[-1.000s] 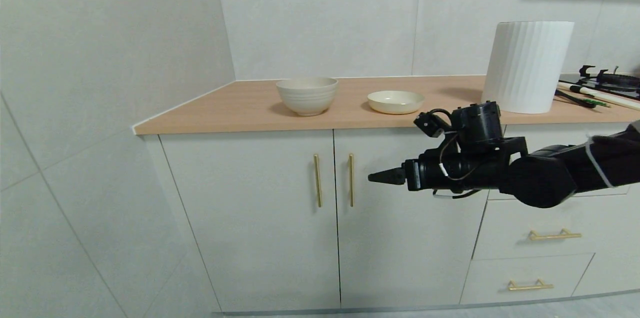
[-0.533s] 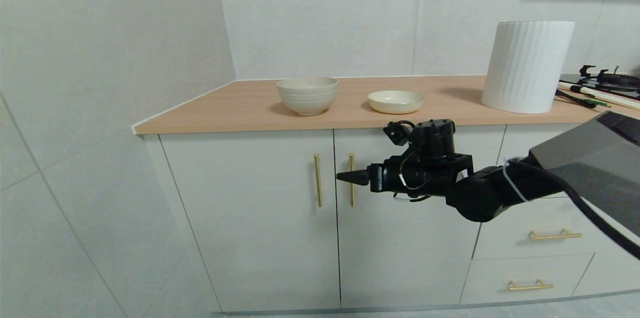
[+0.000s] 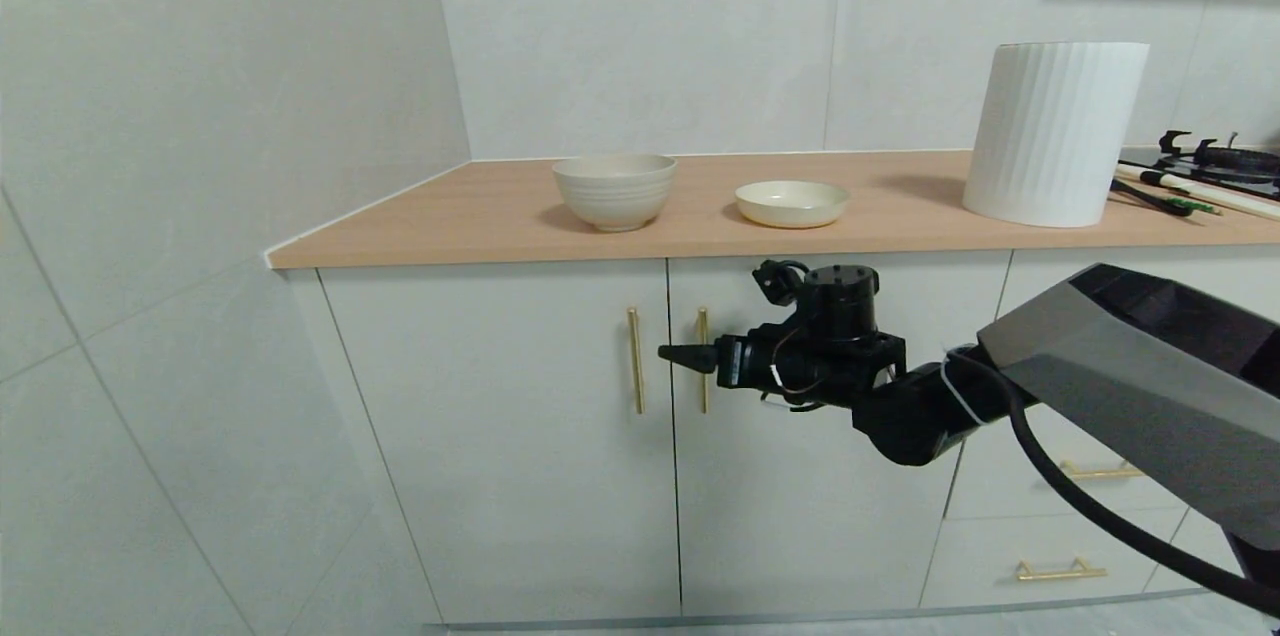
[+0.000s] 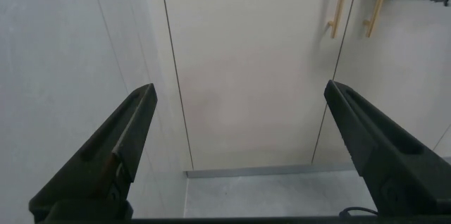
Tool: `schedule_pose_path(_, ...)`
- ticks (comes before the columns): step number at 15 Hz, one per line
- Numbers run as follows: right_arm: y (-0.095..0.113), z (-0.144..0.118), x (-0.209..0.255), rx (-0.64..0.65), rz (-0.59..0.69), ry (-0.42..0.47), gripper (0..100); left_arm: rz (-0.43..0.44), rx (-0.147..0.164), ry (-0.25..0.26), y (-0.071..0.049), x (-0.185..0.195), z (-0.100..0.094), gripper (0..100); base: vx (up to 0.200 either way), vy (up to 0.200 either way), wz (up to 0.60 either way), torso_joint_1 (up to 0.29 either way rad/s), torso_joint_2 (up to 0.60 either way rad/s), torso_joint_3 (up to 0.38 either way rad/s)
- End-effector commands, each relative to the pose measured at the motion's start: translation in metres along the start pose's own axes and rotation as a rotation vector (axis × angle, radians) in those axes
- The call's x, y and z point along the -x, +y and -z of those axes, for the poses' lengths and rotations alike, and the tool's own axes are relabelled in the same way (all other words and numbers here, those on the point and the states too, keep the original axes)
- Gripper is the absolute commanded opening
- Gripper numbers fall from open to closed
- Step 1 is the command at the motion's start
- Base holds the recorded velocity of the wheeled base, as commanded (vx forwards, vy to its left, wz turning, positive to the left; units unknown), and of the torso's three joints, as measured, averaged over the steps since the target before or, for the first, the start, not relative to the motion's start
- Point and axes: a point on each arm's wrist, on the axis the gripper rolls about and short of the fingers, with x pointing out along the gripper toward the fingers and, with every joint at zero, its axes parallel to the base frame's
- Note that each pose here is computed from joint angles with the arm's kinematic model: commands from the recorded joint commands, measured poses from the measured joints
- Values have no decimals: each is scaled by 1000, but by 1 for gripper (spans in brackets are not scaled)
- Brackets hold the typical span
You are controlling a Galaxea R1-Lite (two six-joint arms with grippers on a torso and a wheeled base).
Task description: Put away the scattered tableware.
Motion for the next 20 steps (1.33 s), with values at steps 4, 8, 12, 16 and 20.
schedule_pose_path(4, -7, 8, -7, -11, 6, 7, 100, -1, 0, 0, 0, 0, 0, 100, 0, 0, 0, 0, 0, 0)
schedule_pose_path(8, -2, 8, -11, -67, -18, -15, 100, 1, 0, 0, 0, 0, 0, 100, 0, 0, 0, 0, 0, 0)
schedule_pose_path(12, 0, 13, -18, -66, -34, -19, 100, -1, 0, 0, 0, 0, 0, 100, 0, 0, 0, 0, 0, 0)
schedule_pose_path(16, 14, 15, -19, -102, -60, -9, 100, 1, 0, 0, 0, 0, 0, 100, 0, 0, 0, 0, 0, 0)
schedule_pose_path(20, 21, 19, -16, -100, -72, 4, 100, -1, 0, 0, 0, 0, 0, 100, 0, 0, 0, 0, 0, 0)
